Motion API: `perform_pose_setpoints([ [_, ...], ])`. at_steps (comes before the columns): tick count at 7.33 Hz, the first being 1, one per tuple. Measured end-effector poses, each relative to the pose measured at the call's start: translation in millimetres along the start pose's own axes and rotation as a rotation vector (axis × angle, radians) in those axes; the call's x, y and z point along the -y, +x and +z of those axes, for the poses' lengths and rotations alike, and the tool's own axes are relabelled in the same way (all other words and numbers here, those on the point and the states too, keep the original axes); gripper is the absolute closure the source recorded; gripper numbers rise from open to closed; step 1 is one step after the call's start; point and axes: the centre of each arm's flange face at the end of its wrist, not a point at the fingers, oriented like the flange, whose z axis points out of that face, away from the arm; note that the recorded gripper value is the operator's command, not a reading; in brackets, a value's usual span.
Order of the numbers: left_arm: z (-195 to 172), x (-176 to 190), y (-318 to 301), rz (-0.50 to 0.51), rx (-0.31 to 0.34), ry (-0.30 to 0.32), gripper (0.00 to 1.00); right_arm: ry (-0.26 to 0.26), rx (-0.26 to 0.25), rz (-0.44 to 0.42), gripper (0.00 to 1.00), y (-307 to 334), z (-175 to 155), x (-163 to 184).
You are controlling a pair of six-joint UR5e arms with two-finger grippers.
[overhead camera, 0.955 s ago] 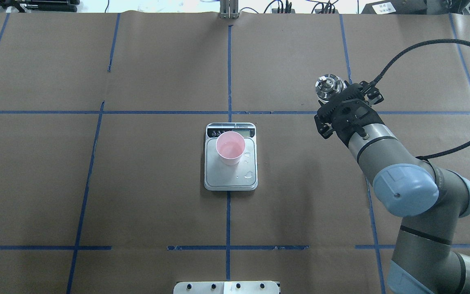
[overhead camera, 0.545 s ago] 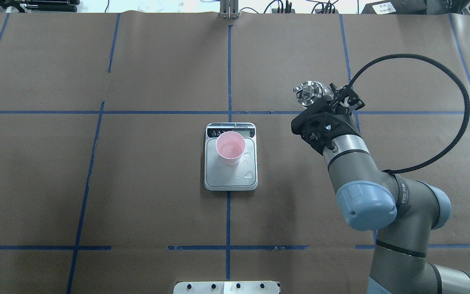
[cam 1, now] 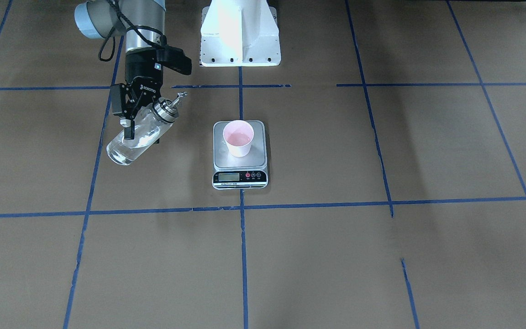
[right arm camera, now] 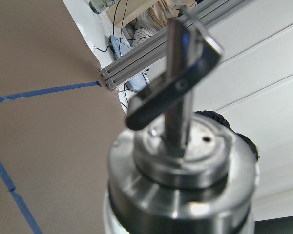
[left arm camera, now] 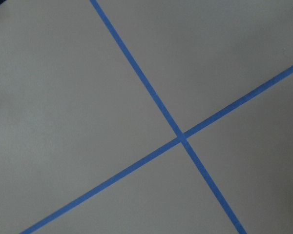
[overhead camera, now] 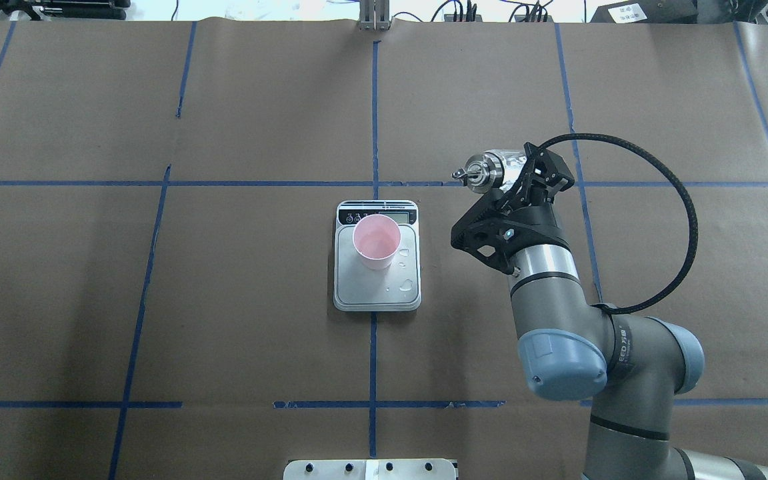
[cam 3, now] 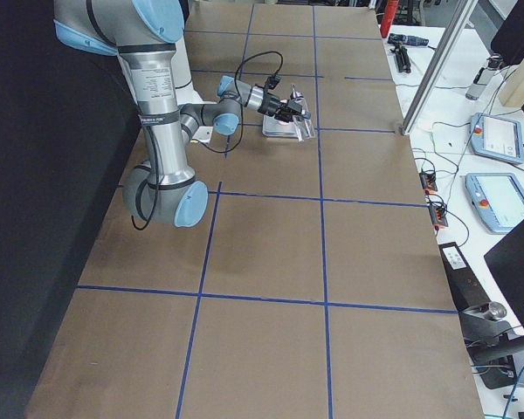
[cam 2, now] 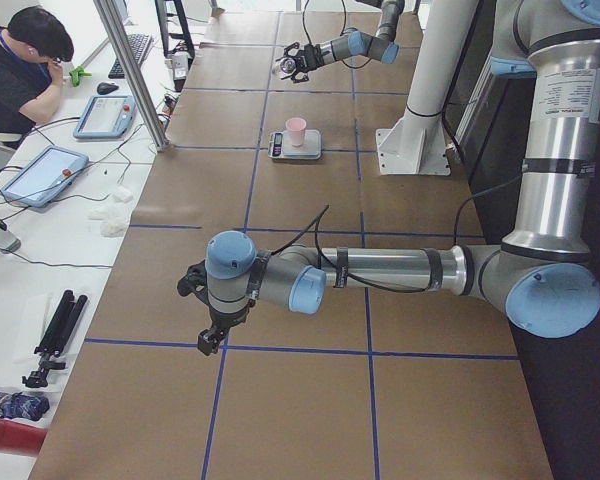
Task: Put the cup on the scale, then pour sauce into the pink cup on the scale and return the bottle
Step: 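Carry the bottle with the right gripper toward the pink cup, then tilt the bottle spout down over the pink cup with the right gripper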
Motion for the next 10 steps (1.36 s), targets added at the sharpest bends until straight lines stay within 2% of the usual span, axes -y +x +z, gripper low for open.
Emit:
perform_pose_setpoints([
  [4, 9, -9, -6, -0.079, -0.009, -0.02, 0.0, 0.001, -0.04, -0.137, 1.0, -9, 1, -2],
  [7, 9, -5, -7, -0.125, -0.005, -0.024, 0.0, -0.019, -0.109, -0.26, 1.0, -37, 3, 23],
  [10, 9, -4, -7, -0.125, -0.004, -0.024, 0.0, -0.043, -0.165, -0.406, 1.0, -62, -7, 26],
])
